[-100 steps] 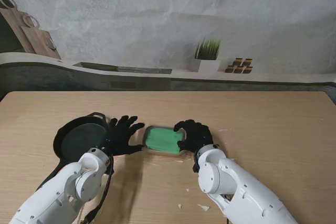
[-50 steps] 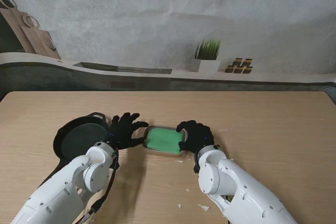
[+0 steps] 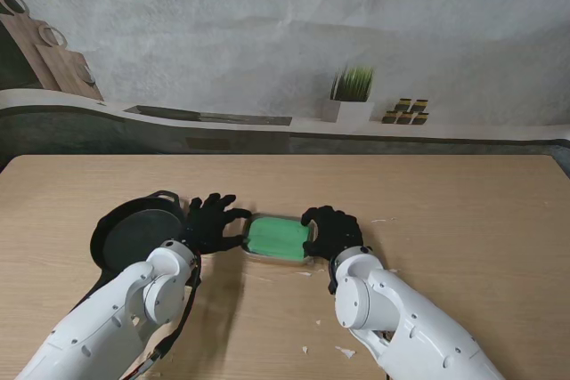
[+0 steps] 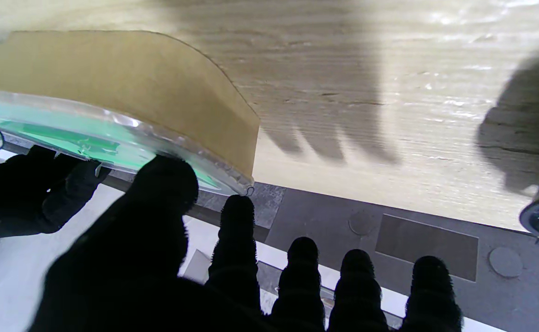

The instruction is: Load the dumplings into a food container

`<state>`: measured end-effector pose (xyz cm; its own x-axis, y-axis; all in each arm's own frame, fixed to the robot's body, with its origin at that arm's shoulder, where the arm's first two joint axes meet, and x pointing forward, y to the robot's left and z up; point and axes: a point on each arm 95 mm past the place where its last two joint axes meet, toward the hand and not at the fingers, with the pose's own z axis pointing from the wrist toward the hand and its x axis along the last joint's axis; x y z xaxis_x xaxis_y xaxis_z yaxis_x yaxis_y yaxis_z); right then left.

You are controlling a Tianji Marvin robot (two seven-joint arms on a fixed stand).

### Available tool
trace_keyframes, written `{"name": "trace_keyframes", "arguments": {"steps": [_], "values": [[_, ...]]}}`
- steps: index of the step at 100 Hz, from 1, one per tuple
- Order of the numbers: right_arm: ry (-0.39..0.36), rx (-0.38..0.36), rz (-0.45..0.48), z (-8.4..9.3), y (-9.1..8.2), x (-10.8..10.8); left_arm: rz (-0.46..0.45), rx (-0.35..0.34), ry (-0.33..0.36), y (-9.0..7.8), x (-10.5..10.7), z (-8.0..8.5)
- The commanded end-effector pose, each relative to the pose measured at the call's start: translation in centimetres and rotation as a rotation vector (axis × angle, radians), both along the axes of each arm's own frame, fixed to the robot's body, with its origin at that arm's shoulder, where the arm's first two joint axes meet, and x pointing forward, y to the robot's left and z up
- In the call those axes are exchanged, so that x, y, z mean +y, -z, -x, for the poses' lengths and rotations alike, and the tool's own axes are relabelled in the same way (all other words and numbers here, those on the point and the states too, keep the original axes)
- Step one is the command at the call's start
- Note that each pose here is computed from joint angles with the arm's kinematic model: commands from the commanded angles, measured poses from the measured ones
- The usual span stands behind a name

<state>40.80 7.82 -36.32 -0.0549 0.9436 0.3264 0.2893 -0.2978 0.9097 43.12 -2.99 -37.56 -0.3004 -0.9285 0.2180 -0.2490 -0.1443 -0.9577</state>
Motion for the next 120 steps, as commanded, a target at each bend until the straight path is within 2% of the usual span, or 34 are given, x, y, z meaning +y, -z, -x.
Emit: {"name": "trace_keyframes", "arguments": {"steps": [1, 18, 32, 65, 120], "values": [[-0.007, 0.017, 0.004, 0.2, 0.4, 0.3, -0.019, 0.022, -0.002, 0.9, 0.2, 0.3], [-0.032, -0.012, 0.022, 0.0, 0.7, 0.1, -0.023, -0.001, 0.009, 0.9, 0.2, 0.1], [-0.030, -0.012, 0.039, 0.0, 0.8, 0.0, -0.027, 0.009, 0.002, 1.0, 0.1, 0.1], [-0.006, 0.018, 0.067, 0.3, 1.8, -0.2, -0.044, 0.027, 0.007, 1.0, 0.2, 0.0], [-0.008, 0.039, 0.126, 0.4, 3.2, -0.7, -0.066, 0.036, 0.008, 1.1, 0.3, 0.1]]}}
